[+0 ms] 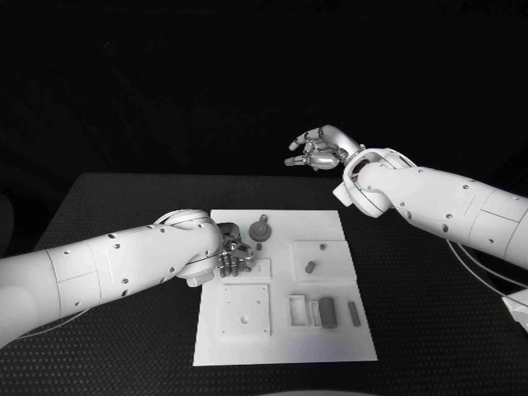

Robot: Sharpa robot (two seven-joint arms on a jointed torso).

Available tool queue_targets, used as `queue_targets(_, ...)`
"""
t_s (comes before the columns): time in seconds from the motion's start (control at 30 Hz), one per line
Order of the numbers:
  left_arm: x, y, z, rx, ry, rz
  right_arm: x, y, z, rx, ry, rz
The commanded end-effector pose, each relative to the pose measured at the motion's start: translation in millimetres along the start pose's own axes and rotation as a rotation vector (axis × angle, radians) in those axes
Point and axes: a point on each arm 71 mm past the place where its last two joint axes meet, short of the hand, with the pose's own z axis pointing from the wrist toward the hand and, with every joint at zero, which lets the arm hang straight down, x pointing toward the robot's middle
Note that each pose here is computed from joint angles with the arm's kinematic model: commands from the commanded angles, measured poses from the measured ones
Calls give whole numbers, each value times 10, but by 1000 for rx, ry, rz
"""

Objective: Assemble the parts on the task board

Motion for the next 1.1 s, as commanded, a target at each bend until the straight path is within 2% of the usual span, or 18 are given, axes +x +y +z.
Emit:
queue_targets(0.03,211,-74,33,44,89,19,9,11,2,-7,12,2)
queue_targets(0.7,179,-76,60,40,72,11,15,9,5,-7,14,2)
queue_targets(1.1,201,-84,85,21,123,46,19,11,7,-6,16,3)
